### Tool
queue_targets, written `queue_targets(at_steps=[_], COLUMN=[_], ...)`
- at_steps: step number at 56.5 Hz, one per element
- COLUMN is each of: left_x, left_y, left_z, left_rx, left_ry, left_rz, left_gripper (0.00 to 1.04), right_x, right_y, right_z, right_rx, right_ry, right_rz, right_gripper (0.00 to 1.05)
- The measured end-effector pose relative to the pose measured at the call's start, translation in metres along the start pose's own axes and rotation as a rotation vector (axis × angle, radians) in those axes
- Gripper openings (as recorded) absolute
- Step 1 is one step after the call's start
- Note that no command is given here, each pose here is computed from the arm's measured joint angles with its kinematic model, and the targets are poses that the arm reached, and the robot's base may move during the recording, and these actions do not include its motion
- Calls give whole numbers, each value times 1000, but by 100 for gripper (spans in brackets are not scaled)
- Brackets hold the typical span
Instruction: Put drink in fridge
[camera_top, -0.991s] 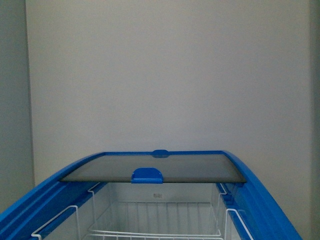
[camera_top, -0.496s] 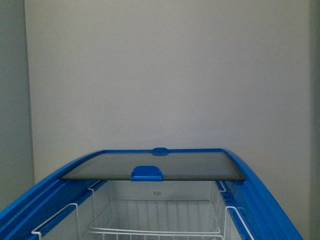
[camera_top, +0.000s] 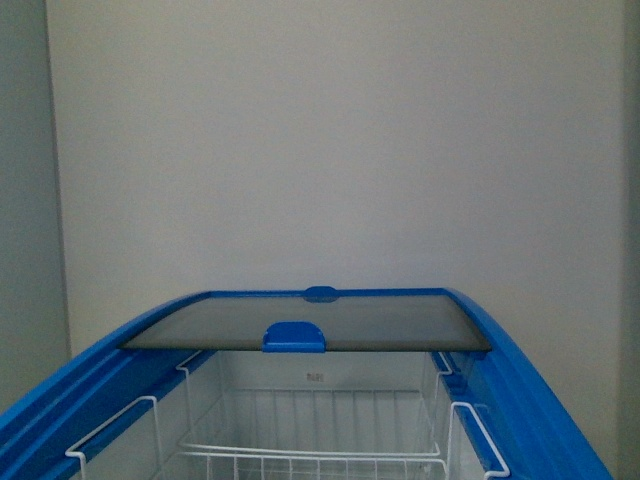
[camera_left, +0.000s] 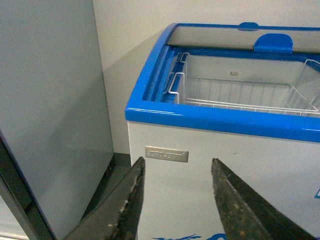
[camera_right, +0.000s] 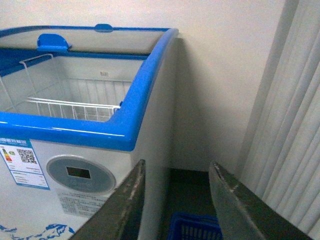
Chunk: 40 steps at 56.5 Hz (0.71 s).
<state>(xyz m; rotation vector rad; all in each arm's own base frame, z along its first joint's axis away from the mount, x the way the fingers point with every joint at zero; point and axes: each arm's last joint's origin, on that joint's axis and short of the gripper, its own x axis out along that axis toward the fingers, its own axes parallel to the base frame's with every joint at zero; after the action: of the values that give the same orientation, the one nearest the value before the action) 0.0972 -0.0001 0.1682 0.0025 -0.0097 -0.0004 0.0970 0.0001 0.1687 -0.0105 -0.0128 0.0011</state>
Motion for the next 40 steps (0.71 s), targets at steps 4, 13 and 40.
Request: queue_targets(at_steps=[4,13,40], left_x=[0,0,0], left_y=[0,0,0], left_z=[0,0,0], left_rx=[0,0,0], left_ry=[0,0,0], left_rz=[0,0,0], left_gripper=[62,97,97], right_x=[0,0,0], right_y=[0,0,0], right_z=[0,0,0], right_rx=[0,0,1], right_ry=[0,0,0], right_rz=[0,0,0], right_gripper=[60,93,97])
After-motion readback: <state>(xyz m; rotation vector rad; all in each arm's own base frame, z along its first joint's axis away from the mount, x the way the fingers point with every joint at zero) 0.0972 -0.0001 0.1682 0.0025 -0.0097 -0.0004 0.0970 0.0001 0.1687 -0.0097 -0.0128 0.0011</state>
